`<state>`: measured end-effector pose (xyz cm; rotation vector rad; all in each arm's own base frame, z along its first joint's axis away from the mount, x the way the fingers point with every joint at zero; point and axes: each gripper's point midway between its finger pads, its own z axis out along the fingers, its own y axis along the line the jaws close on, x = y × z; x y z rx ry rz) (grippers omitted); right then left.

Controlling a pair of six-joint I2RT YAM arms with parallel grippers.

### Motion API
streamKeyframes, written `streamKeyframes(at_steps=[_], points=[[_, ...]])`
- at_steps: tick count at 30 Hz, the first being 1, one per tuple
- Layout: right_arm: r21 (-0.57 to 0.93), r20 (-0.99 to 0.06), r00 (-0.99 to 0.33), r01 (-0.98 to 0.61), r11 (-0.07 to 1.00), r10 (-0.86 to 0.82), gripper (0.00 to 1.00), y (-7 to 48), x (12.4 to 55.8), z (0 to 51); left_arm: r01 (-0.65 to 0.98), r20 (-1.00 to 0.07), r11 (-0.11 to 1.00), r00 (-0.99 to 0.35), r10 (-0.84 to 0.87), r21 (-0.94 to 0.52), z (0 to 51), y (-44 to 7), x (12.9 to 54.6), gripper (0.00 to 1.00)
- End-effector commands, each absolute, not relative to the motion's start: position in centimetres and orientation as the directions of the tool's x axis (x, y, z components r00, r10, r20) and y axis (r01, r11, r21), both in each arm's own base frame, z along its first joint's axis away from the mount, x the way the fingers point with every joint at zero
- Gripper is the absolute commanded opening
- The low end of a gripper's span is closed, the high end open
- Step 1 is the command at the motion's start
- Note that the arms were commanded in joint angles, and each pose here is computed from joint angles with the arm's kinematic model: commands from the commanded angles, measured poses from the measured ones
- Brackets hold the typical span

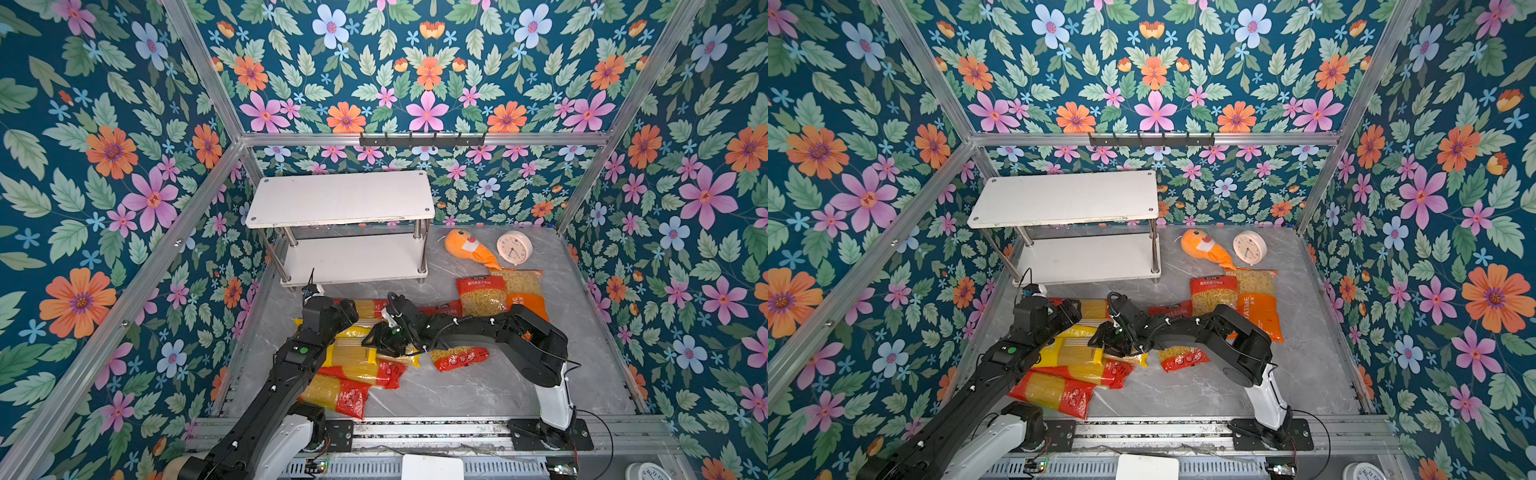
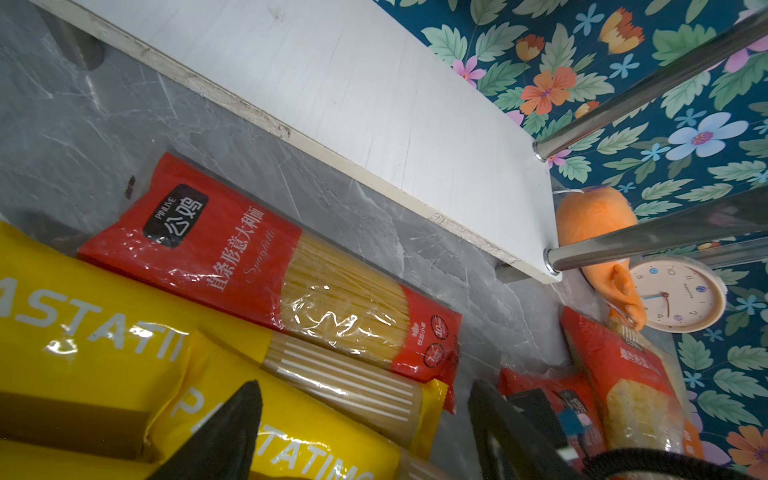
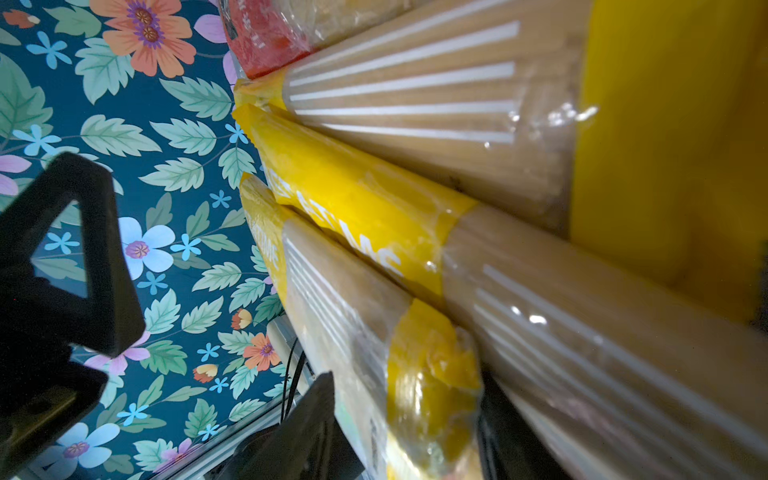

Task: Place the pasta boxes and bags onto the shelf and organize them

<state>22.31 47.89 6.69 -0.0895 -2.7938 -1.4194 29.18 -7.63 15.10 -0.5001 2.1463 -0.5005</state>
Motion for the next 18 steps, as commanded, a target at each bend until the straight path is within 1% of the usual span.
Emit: streamKeyframes(at_steps=[1, 5, 12, 15, 18], points=[[0.866, 0.013, -0.999, 0.037, 0.498, 0.050, 0.51, 49.3, 22.8, 8.0, -0.166, -0.655, 0.835, -0.547, -0.521, -0.525, 16.0, -7.6, 29.0, 0.82], [0.893, -0.032, -0.998, -0.003, 0.451, 0.057, 0.36, 49.7, 23.5, 9.1, -0.153, -0.677, 0.835, -0.518, -0.523, -0.529, 18.3, -7.4, 28.9, 0.82], [0.931, -0.114, -0.991, -0.083, 0.355, 0.068, 0.19, 49.1, 23.4, 12.7, -0.127, -0.699, 0.828, -0.475, -0.535, -0.547, 21.9, -7.2, 28.8, 0.82], [0.933, -0.200, -0.977, -0.167, 0.318, 0.073, 0.18, 48.3, 23.4, 14.9, -0.111, -0.710, 0.826, -0.456, -0.536, -0.552, 23.3, -7.1, 28.7, 0.82], [0.928, -0.277, -0.956, -0.240, 0.286, 0.098, 0.17, 47.0, 23.7, 16.4, -0.115, -0.736, 0.830, -0.407, -0.541, -0.546, 25.1, -6.2, 28.2, 0.82]])
